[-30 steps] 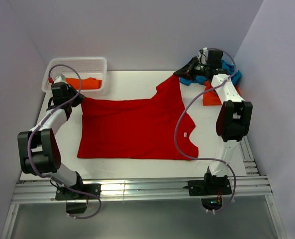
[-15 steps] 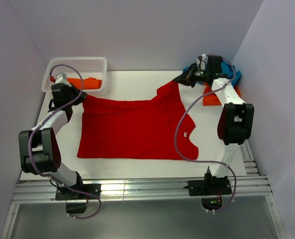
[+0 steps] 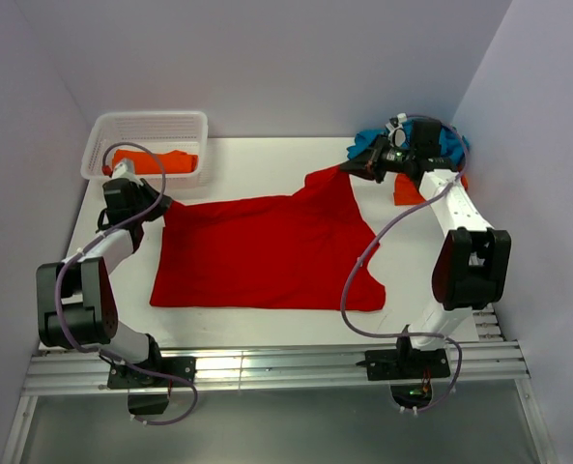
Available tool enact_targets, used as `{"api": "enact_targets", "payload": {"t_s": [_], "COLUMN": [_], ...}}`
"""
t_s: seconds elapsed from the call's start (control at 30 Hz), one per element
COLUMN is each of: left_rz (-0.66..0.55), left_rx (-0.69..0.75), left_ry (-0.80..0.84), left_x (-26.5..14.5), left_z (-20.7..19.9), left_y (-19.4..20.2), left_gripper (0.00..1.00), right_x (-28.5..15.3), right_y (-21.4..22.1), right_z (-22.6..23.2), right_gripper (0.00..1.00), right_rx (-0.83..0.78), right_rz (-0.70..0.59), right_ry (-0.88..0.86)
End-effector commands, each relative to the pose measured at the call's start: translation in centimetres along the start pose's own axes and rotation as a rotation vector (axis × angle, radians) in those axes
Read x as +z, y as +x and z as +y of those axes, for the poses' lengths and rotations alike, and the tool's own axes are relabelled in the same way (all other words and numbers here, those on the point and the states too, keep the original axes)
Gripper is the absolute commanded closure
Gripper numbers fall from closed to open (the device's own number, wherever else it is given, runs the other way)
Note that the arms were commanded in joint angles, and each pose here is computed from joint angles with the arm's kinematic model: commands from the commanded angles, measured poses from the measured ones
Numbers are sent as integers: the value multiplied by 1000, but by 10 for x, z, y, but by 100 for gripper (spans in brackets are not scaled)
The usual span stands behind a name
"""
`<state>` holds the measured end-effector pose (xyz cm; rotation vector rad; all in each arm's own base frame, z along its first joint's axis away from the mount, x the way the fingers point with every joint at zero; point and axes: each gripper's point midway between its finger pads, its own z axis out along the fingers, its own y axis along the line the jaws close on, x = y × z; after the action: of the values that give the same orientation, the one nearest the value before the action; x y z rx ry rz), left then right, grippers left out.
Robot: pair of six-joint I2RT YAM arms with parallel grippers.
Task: Roll the t-shirts
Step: Fold the tshirt
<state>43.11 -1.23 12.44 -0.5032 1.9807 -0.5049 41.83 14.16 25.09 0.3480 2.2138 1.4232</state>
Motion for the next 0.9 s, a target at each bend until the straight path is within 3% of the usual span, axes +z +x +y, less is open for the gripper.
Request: {"api": "enact_targets", "payload": {"t_s": [0.0, 0.87], "left_rz": [-91, -170], "left_rx": [59, 61], "left_ry": [70, 31], "left_x": [-11, -30], "left_z": [-19, -12], "left_y": [-26, -35], "left_gripper": [100, 100], "right_x": [-15, -54], "right_y": [9, 82], "right_z": [14, 6], "right_gripper": [100, 100], "right_rx": [-50, -49], "right_rz": [-17, -33], "right_ry": [-28, 11]}}
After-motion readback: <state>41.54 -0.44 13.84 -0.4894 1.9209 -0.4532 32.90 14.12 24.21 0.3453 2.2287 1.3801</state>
